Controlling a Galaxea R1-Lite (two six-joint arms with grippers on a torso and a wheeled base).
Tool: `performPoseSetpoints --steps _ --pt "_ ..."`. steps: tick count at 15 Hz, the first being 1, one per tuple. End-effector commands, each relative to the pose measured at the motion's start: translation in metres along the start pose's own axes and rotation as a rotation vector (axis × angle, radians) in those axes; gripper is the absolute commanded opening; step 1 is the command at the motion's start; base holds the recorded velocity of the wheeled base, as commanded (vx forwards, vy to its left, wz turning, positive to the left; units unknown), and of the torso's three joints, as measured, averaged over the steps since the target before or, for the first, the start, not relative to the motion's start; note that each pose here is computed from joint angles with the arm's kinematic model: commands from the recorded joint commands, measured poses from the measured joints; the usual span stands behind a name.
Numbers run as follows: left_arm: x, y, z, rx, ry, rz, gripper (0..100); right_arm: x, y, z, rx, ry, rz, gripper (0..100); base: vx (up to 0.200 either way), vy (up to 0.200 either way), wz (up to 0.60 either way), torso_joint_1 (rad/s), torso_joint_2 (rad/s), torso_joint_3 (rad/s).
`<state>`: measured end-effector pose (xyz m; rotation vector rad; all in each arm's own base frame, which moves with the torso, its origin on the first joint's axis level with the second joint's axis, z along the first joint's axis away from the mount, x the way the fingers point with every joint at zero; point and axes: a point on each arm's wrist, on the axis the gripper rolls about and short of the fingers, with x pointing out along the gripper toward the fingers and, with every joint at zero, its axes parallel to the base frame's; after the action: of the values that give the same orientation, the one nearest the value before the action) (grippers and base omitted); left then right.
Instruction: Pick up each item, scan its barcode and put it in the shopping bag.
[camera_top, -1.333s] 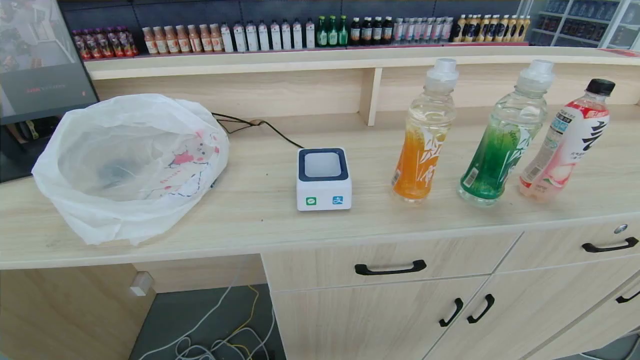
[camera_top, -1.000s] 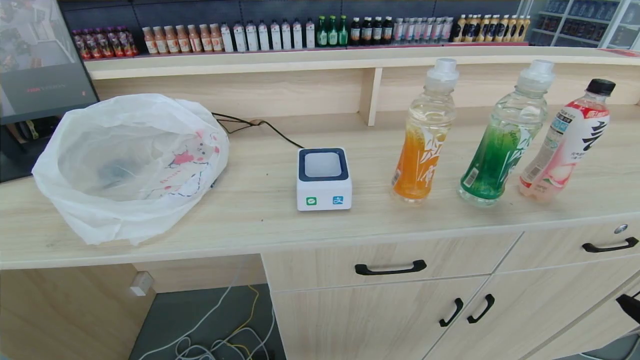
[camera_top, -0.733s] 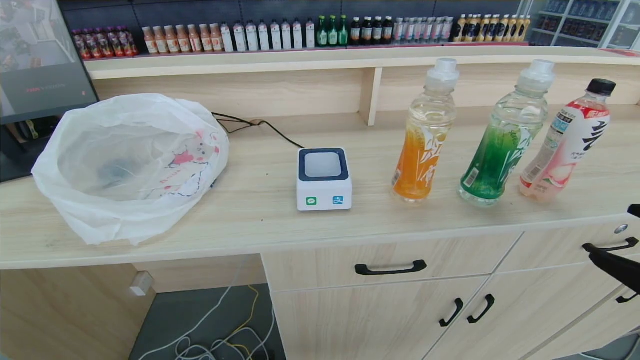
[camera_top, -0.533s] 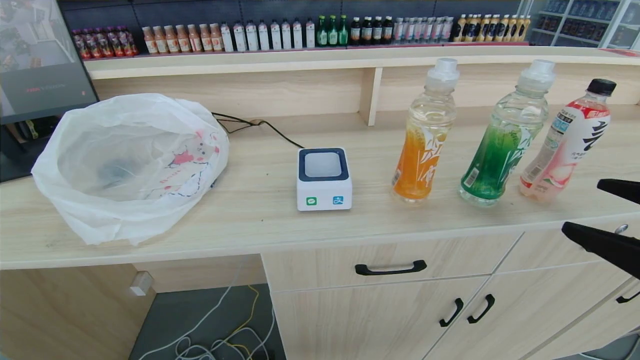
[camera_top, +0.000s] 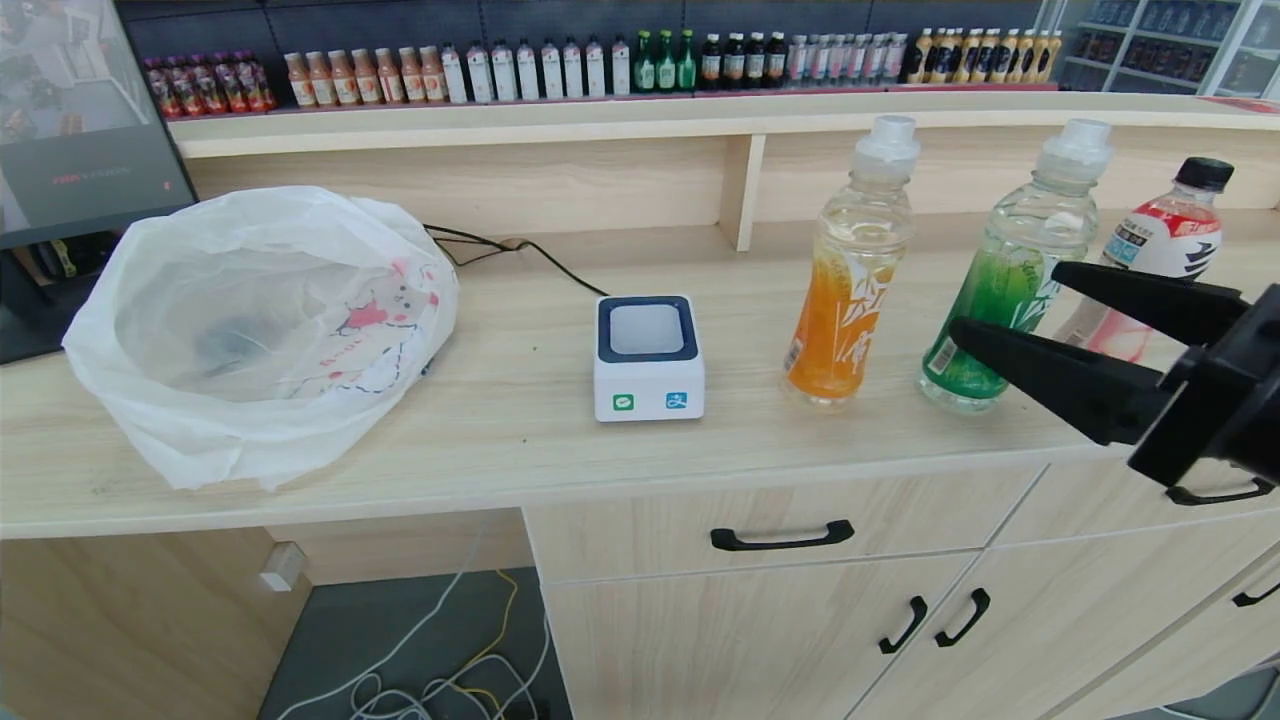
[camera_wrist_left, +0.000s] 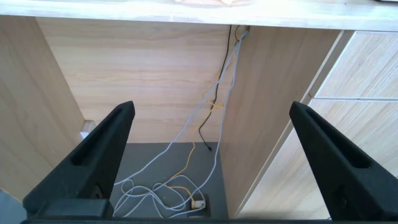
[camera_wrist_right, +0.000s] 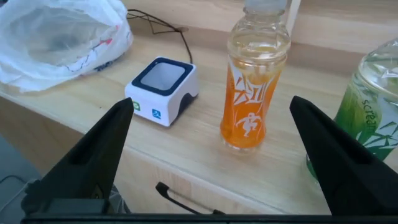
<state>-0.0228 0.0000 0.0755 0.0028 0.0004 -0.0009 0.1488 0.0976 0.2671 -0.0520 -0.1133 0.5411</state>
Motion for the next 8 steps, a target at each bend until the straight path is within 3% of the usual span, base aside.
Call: performPoseSetpoints --steps 1,8 --pt "0.0 0.0 0.0 0.0 0.0 0.001 100 0.03 0.005 -0.022 0.036 0.062 -0.048 100 0.0 0.0 0.0 0.0 0.0 0.0" --pt "0.0 0.0 0.0 0.0 0.0 0.001 100 0.046 0.005 -0.041 0.024 0.071 -0.162 100 0.0 0.0 0.0 0.0 0.0 0.0"
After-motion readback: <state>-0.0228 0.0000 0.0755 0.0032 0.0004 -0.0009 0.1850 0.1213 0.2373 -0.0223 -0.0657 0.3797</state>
